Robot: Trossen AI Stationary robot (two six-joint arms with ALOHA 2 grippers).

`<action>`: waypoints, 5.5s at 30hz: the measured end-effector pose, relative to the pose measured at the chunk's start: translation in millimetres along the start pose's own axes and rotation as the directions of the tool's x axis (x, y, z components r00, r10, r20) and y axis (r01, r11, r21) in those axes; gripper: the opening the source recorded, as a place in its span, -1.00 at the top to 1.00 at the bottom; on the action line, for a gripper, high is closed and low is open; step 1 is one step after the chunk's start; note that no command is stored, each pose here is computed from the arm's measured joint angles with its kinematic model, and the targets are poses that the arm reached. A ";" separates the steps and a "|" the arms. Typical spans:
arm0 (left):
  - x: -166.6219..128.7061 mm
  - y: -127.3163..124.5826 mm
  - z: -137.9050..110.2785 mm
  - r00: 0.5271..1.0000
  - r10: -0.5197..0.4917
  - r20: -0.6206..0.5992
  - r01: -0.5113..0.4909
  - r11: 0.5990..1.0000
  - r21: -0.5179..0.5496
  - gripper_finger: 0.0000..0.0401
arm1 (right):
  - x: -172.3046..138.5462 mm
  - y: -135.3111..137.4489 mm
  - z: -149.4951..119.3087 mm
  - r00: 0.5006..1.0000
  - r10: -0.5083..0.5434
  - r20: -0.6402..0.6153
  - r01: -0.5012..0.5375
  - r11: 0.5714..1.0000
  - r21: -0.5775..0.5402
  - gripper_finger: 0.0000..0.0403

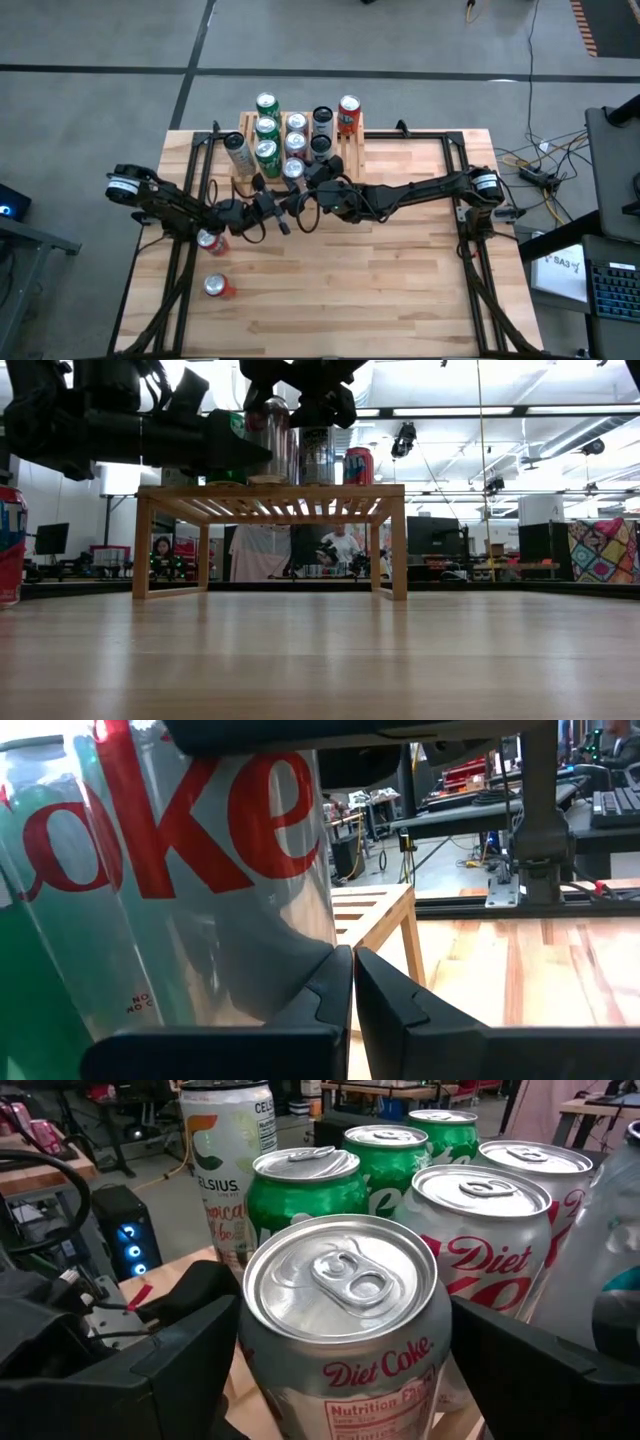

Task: Place canned beverage on shelf
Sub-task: Put the white soda can on the shelf

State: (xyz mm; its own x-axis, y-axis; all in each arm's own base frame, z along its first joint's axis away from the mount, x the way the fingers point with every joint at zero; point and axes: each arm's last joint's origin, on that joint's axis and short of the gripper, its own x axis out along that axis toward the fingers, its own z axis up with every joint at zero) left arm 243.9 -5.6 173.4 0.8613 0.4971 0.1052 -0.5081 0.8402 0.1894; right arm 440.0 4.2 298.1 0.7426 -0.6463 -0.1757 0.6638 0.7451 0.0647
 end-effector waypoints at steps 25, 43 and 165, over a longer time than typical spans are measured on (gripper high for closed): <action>0.9 1.4 -0.5 1.000 0.006 -0.003 -0.006 1.000 -0.011 1.00 | -4.4 4.5 -0.9 1.000 0.007 0.001 -0.007 1.000 -0.016 -0.62; 1.1 1.8 -0.6 1.000 0.009 -0.003 -0.009 1.000 -0.011 1.00 | -4.8 4.7 -0.1 1.000 0.012 0.007 -0.011 0.998 -0.068 -0.62; 2.0 3.1 -1.1 1.000 0.016 -0.006 -0.016 1.000 0.007 1.00 | -16.2 3.3 4.9 0.999 0.015 -0.030 -0.019 0.990 -0.142 -0.82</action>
State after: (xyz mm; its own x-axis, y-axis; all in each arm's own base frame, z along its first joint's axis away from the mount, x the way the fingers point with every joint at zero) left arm 244.1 -1.8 173.2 0.8528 0.5121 0.1019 -0.5220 0.8304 0.1949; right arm 430.6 16.3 306.0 0.7495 -0.6298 -0.2039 0.6300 0.7732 -0.0725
